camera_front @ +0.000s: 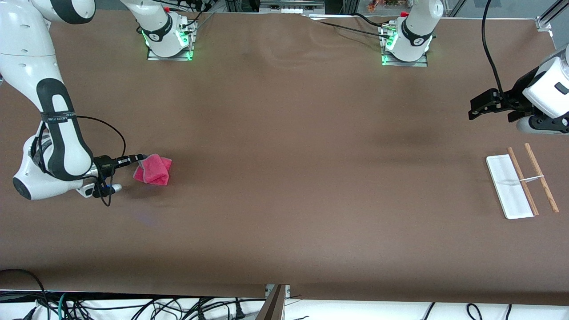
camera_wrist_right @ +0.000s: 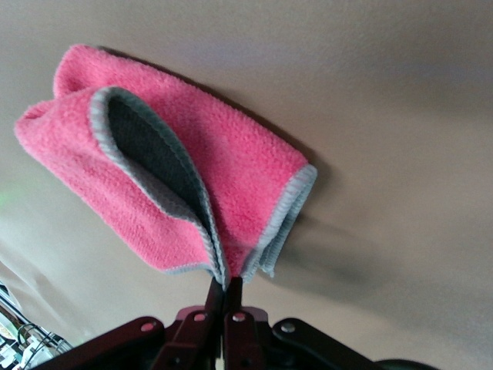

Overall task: Pass towel and hang on rack
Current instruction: 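Lift the pink towel with the right gripper toward the table middle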

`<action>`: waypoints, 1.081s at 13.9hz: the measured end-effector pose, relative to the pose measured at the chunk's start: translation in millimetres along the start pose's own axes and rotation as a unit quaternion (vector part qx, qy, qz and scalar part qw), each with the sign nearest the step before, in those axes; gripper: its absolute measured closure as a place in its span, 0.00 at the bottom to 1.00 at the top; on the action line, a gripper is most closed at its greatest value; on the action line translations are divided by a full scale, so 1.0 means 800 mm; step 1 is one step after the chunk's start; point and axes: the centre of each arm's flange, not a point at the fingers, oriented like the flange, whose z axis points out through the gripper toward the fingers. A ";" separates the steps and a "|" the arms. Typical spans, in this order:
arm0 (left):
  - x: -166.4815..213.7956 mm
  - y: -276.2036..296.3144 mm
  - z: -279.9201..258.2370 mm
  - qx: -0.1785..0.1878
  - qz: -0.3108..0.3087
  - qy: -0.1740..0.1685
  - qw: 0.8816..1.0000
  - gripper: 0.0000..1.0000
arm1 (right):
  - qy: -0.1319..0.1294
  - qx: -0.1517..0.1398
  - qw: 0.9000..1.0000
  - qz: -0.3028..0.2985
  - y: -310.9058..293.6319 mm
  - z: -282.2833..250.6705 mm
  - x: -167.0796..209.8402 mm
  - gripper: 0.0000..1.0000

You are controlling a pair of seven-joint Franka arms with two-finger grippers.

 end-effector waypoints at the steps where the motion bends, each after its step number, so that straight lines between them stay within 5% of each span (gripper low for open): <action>1: 0.000 0.000 0.000 0.000 0.000 0.000 1.000 0.00 | 0.006 -0.003 1.000 -0.004 -0.005 -0.009 0.002 0.98; 9: 0.000 0.000 0.000 0.000 0.000 0.000 1.000 0.00 | 0.027 -0.047 0.998 -0.022 -0.210 -0.172 -0.003 0.98; 15: 0.000 0.000 0.000 0.000 0.000 0.000 1.000 0.00 | 0.053 -0.102 0.993 0.025 -0.449 -0.171 -0.027 0.98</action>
